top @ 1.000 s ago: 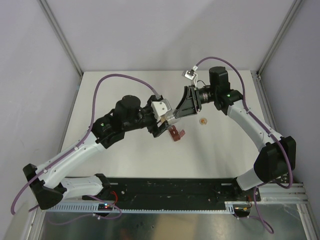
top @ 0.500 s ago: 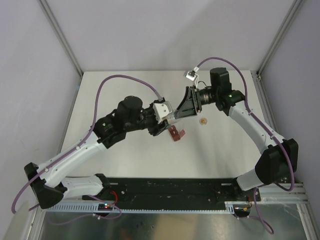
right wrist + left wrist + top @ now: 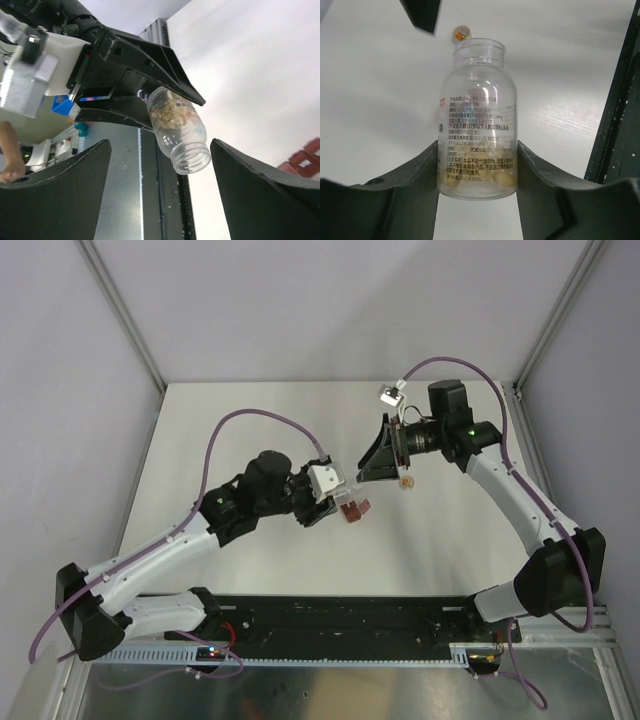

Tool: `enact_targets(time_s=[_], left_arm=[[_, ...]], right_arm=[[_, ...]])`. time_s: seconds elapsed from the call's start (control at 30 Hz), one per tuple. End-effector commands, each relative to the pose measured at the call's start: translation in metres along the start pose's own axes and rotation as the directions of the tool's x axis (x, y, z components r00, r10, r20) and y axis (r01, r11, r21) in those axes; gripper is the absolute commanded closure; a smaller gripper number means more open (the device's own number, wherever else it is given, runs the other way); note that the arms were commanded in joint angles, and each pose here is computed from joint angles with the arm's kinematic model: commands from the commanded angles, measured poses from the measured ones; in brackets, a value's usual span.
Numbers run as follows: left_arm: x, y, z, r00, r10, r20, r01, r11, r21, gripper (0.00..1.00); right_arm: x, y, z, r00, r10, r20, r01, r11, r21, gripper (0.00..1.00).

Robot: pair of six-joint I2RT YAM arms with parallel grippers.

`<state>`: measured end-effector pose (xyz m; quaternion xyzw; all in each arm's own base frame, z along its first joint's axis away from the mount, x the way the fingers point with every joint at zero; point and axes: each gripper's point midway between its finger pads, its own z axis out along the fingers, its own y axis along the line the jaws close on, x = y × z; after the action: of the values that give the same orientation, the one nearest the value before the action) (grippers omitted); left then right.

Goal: Sort the pills into containers

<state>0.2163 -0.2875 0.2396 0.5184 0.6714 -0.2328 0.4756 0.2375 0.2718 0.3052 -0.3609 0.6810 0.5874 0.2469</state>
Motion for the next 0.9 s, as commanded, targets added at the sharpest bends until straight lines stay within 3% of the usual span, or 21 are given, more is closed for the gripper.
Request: enact_targets(time_s=[0.0, 0.23, 0.57, 0.87], left_arm=[[-0.005, 0.004, -0.001, 0.997, 0.011, 0.078, -0.008, 0.999, -0.032, 1.0], [0.027, 0.005, 0.02, 0.998, 0.009, 0.065, -0.005, 0.998, -0.061, 1.0], [0.07, 0.012, 0.045, 0.997, -0.017, 0.074, 0.027, 0.991, -0.134, 1.0], [0.101, 0.01, 0.067, 0.997, -0.074, -0.035, 0.07, 0.991, -0.113, 1.0]], right_arm=[[-0.009, 0.003, -0.021, 0.992, -0.122, 0.022, 0.119, 0.988, 0.093, 0.14], [-0.006, -0.019, -0.045, 0.985, -0.17, 0.018, 0.162, 0.962, 0.22, 0.12], [0.013, -0.043, -0.063, 0.99, -0.138, -0.015, 0.136, 0.943, 0.304, 0.1], [0.024, -0.054, -0.074, 0.992, -0.129, -0.017, 0.127, 0.929, 0.347, 0.08]])
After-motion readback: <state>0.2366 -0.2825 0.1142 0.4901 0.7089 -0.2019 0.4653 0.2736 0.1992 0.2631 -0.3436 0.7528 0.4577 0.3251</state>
